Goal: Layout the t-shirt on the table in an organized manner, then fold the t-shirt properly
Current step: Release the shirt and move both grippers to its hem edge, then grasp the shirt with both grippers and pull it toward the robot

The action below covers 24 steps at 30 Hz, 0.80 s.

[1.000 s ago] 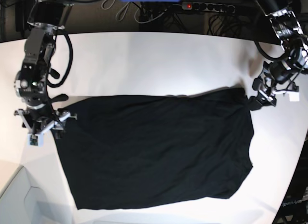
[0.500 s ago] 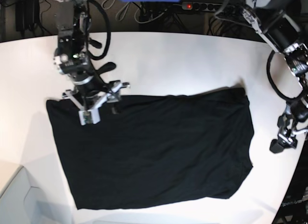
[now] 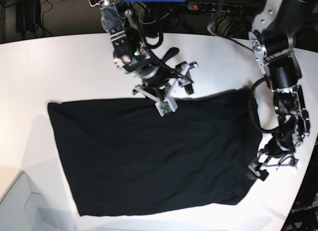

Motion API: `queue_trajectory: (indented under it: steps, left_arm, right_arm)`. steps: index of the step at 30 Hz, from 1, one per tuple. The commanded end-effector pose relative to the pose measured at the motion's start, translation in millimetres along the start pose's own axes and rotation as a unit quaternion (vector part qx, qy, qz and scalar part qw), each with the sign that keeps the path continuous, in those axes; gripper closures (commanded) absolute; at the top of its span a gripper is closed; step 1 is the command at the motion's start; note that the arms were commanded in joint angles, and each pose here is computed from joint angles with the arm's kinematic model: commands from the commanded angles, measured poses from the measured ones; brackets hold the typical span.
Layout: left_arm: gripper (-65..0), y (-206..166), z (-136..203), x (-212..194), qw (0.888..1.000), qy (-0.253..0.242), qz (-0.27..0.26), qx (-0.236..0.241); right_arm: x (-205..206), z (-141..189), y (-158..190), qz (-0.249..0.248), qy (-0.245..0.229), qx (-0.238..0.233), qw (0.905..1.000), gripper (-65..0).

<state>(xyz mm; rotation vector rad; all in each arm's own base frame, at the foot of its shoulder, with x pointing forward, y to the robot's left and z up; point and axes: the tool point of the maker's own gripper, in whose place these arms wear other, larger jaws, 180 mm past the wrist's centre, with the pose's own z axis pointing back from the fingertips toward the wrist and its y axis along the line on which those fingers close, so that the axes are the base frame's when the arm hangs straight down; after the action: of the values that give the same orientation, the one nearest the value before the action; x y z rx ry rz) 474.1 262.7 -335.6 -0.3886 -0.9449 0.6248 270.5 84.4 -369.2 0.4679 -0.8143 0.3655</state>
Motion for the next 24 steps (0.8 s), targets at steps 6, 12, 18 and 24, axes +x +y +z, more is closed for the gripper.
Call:
queue_trajectory:
  steps: [6, 12, 18, 24]
  left_arm:
    - [-65.0, -6, -29, -39, 0.995, 0.01, -0.095, 0.014]
    - [-65.0, 34, -35, -72, 0.986, 0.047, -0.149, 0.058]
    - [-65.0, 96, -13, -94, 0.976, 0.08, -0.172, 0.105]
    - [-65.0, 130, 5, -113, 0.97, 0.102, -0.179, 0.129]
  right_arm:
    - [1, 5, 4, -0.007, -0.014, 0.004, 0.9999, -38.0]
    - [-9, 9, -10, 0.009, -0.003, -0.008, 0.9999, -38.0]
    - [-5, 3, -33, 0.034, -0.005, -0.024, 0.9991, -38.0]
    - [-5, -19, -91, 0.015, -0.009, -0.072, 0.9972, -38.0]
